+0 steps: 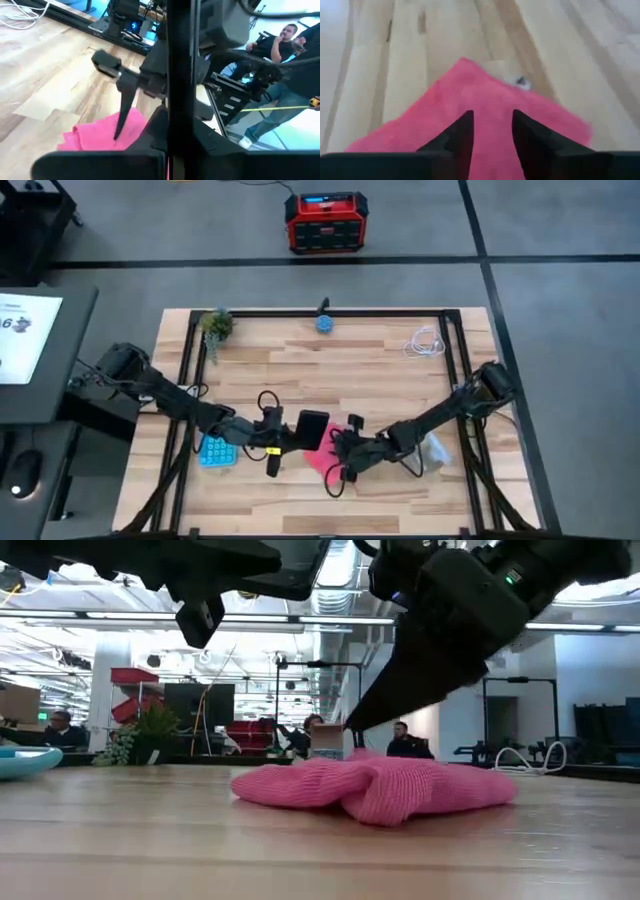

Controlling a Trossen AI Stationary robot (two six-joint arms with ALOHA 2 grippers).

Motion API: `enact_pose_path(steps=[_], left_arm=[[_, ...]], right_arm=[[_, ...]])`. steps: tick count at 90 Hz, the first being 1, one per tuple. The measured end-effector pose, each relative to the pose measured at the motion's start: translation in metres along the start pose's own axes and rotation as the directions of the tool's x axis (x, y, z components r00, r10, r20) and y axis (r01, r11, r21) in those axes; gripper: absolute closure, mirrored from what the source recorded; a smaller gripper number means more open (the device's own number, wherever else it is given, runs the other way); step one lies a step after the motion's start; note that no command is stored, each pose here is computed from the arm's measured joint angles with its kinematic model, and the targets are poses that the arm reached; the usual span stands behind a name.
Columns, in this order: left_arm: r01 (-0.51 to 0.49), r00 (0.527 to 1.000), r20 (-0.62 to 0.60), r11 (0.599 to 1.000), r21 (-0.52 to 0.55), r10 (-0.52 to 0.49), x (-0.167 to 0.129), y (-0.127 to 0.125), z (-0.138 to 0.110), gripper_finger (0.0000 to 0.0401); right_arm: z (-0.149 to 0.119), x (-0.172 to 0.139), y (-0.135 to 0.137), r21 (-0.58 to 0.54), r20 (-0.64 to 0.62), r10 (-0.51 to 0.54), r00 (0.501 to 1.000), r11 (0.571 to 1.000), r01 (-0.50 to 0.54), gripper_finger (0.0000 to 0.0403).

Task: Apply microfiber cloth
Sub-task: Wipe the black cellphone with the pink microfiber cloth

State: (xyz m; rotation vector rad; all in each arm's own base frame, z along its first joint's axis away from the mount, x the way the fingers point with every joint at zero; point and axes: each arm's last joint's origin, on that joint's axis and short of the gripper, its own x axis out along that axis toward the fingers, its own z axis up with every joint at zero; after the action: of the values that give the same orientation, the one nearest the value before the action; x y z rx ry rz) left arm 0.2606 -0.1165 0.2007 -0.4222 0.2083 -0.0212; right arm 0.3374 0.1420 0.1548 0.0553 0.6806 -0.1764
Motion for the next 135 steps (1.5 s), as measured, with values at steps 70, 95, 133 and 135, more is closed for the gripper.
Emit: enact_pose_path(steps=[70, 95, 133, 135], left_arm=[[0.031, 0.999, -0.035, 0.996, 0.087, -0.028, -0.004, -0.009, -0.008, 0.0388], [0.016, 0.999, -0.041, 0.995, 0.095, -0.012, -0.004, -0.008, -0.009, 0.0381], [-0.068, 0.973, -0.201, 0.977, 0.203, 0.11, -0.007, 0.003, -0.027, 0.024], [-0.071, 0.972, -0.205, 0.977, 0.201, 0.113, -0.007, 0.004, -0.027, 0.0234]], right_arm=[[0.082, -0.063, -0.013, 0.042, 0.469, 0.097, 0.878, 0.99, -0.132, 0.0253], [0.086, -0.064, -0.014, 0.056, 0.498, 0.114, 0.86, 0.985, -0.163, 0.0366], [0.088, -0.096, -0.021, 0.091, 0.471, 0.004, 0.882, 0.994, -0.054, 0.0381], [0.088, -0.099, -0.022, 0.095, 0.471, -0.006, 0.882, 0.995, -0.043, 0.0381]])
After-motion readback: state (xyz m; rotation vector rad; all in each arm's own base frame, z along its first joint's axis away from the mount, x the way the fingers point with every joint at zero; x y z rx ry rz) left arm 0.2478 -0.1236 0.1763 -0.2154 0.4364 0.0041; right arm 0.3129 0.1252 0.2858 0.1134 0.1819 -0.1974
